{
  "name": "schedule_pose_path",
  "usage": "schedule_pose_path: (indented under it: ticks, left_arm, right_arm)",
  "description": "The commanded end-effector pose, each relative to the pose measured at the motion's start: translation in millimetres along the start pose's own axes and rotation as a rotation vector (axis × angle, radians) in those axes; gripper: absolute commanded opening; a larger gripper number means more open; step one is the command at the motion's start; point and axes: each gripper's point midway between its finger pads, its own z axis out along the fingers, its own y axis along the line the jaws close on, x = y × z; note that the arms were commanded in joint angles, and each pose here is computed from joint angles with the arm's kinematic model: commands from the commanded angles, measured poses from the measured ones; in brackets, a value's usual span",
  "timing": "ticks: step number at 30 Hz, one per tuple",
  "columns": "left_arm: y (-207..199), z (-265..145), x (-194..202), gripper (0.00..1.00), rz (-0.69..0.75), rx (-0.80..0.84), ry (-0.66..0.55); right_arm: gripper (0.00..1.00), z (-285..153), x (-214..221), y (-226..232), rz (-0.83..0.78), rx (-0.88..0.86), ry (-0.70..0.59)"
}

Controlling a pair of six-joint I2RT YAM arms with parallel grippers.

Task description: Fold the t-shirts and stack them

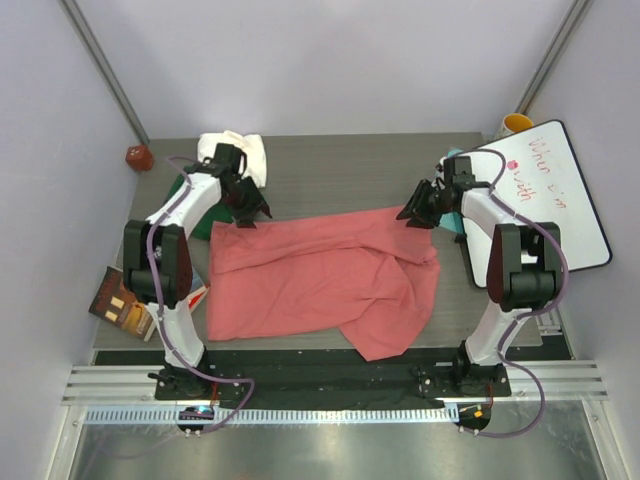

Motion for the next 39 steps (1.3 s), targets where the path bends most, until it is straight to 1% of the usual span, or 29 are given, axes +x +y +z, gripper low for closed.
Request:
schedule_pose_path:
  ticks: [1,6,10,13,21,26,32,39]
  left_arm:
    - [-25,8,3,0.52,0.044,0.07,0.034]
    - [-26,23,11,0.5,0.06,0.068,0.076]
    - [-31,31,15,0.49,0.081,0.081,0.098]
    - [-32,38,21,0.47,0.085,0.082,0.122]
    - [-32,43,29,0.45,0.103,0.078,0.144]
    - [-31,45,30,0.45,0.107,0.075,0.149]
    - [-30,47,32,0.44,0.107,0.072,0.159]
    - [-33,47,30,0.44,0.11,0.08,0.155]
  right_arm:
    - [0.46,5,-5,35,-0.075,-0.071,-0.01]
    - [0.5,26,3,37,-0.087,-0.078,0.044]
    - [0.54,37,3,34,-0.107,-0.073,0.057]
    - [0.54,44,2,35,-0.132,-0.076,0.058]
    - [0.54,57,2,45,-0.159,-0.093,0.075]
    - [0.54,60,8,36,-0.17,-0.072,0.086]
    - [0.53,63,20,27,-0.17,-0.053,0.135]
    - [0.52,56,13,18,-0.209,0.014,0.092]
